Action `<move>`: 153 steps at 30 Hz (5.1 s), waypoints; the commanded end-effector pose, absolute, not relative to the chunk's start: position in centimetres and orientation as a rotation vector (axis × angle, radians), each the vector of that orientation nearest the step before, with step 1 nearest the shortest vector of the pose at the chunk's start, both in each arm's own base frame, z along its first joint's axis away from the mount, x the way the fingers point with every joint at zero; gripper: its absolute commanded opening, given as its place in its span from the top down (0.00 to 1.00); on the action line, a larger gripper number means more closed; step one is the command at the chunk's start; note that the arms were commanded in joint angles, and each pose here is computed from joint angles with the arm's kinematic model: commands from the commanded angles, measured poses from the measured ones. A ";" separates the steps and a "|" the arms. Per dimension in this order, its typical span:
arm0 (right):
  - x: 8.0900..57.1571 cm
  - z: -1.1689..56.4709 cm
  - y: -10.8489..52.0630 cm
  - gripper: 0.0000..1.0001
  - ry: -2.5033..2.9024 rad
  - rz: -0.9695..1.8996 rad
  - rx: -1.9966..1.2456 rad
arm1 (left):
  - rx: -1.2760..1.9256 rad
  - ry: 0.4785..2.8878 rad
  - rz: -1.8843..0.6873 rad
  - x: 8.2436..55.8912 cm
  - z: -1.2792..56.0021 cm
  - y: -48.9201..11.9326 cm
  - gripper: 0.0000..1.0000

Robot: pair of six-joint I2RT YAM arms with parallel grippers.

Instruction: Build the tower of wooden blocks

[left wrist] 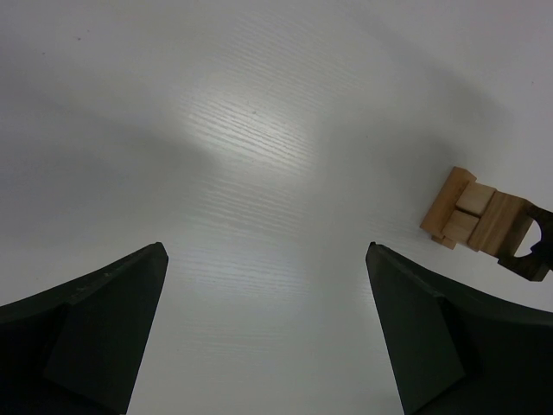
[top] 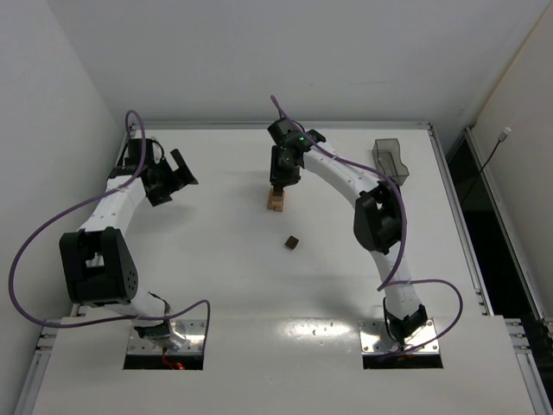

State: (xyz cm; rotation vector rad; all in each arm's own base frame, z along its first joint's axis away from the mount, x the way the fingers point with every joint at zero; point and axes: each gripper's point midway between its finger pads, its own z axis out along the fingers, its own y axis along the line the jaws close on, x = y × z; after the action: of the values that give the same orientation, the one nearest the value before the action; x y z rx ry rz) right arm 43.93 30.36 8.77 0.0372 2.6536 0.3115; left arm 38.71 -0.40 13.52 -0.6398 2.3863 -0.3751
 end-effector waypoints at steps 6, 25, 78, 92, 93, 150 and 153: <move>44.5 8.8 31.1 0.75 2.631 0.341 0.032 | -0.628 2.338 -0.408 40.0 15.0 -0.4 0.00; 44.9 9.5 31.6 0.44 2.601 0.367 -0.059 | -0.628 2.338 -0.408 40.0 15.0 -0.4 0.00; 47.1 8.5 30.4 0.26 2.535 0.225 -0.156 | -0.597 2.319 -0.408 40.1 15.9 -0.7 0.00; 47.4 7.9 30.4 0.30 2.540 0.214 -0.141 | -0.600 2.328 -0.407 40.1 15.6 -0.7 0.00; 47.4 7.9 30.4 0.32 2.540 0.214 -0.141 | -0.600 2.328 -0.407 40.1 15.6 -0.7 0.00; 49.1 8.3 29.9 0.34 2.498 0.176 -0.093 | -0.592 2.330 -0.429 40.1 15.7 -1.0 0.00; 49.1 8.3 29.7 0.37 2.494 0.165 -0.089 | -0.592 2.330 -0.429 40.1 15.7 -1.0 0.00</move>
State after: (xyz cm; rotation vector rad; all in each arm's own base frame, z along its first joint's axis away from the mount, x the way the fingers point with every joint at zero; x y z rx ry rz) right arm 47.50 29.42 6.41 -0.1281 2.5670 0.1588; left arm 38.98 -0.84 13.98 -0.6209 2.3763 -0.4072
